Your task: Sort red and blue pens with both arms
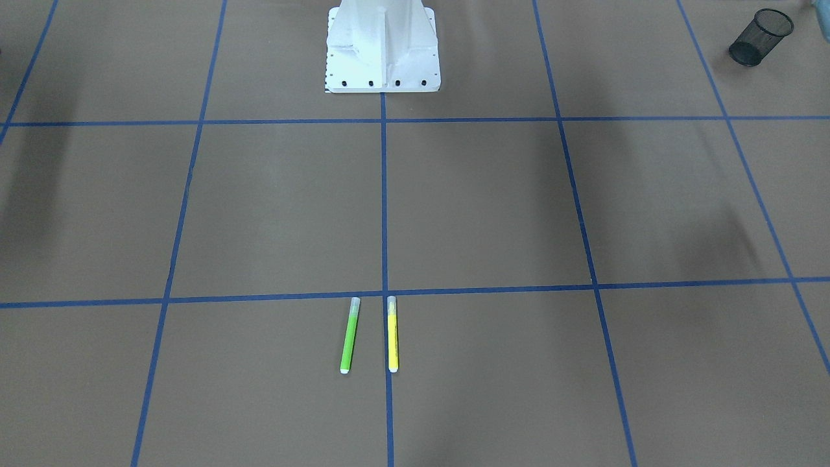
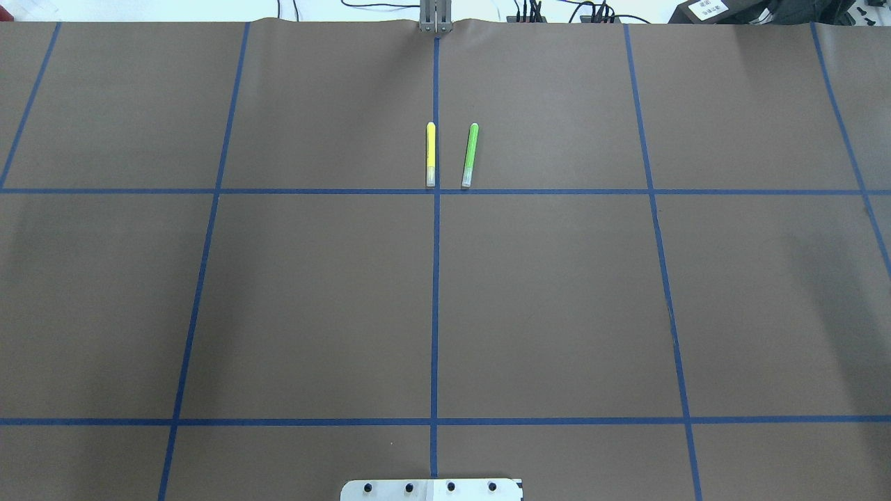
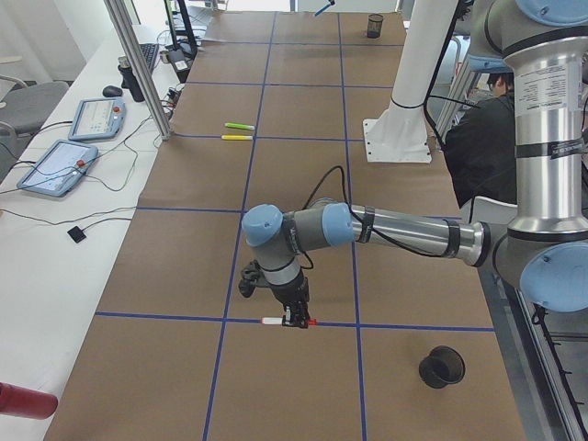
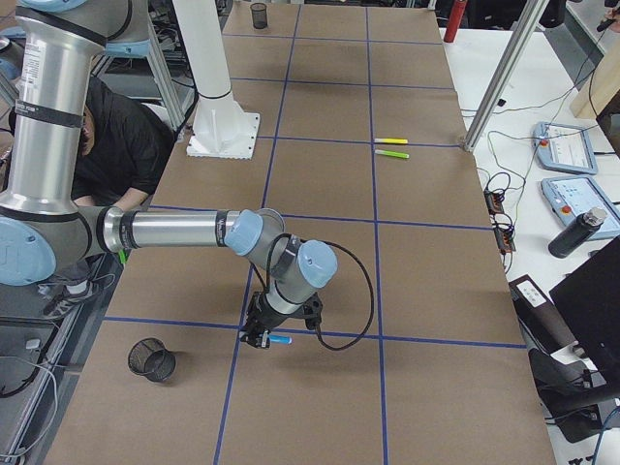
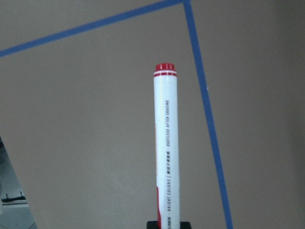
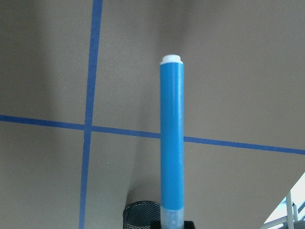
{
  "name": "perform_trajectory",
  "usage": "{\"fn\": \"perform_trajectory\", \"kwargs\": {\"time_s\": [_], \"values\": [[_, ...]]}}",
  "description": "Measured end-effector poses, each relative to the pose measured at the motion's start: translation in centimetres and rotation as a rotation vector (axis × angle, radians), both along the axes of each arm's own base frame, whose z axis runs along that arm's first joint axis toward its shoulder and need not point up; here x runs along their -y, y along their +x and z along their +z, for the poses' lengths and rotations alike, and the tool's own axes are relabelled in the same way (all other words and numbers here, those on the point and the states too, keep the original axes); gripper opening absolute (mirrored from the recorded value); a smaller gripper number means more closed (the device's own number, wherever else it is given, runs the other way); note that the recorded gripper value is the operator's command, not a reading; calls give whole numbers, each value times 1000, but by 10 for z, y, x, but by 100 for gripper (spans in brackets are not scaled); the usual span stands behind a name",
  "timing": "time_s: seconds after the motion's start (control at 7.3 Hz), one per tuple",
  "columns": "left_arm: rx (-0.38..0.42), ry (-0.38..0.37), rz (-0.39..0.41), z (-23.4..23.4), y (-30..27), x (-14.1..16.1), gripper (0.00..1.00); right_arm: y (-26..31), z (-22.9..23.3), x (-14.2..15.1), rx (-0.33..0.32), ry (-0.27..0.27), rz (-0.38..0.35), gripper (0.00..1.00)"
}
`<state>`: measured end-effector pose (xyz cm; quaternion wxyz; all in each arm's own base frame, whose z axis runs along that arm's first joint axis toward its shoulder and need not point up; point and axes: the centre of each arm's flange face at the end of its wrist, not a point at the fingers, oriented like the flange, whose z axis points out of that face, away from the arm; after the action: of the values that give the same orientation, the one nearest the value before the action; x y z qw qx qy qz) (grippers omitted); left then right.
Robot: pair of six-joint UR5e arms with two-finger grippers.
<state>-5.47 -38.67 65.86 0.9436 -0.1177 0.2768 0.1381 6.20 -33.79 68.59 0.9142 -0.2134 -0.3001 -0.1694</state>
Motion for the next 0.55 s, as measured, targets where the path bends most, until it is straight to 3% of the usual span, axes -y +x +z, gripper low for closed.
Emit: {"fn": "perform_trajectory", "kwargs": {"time_s": [0.41,0.55], "values": [[-49,-237,-89,53,-29,-138,0,8,-1,-3,11,5,33,0],[-68,-335,-131,61,-34,-168,0,6,-4,-1,28,11,44,0]]}}
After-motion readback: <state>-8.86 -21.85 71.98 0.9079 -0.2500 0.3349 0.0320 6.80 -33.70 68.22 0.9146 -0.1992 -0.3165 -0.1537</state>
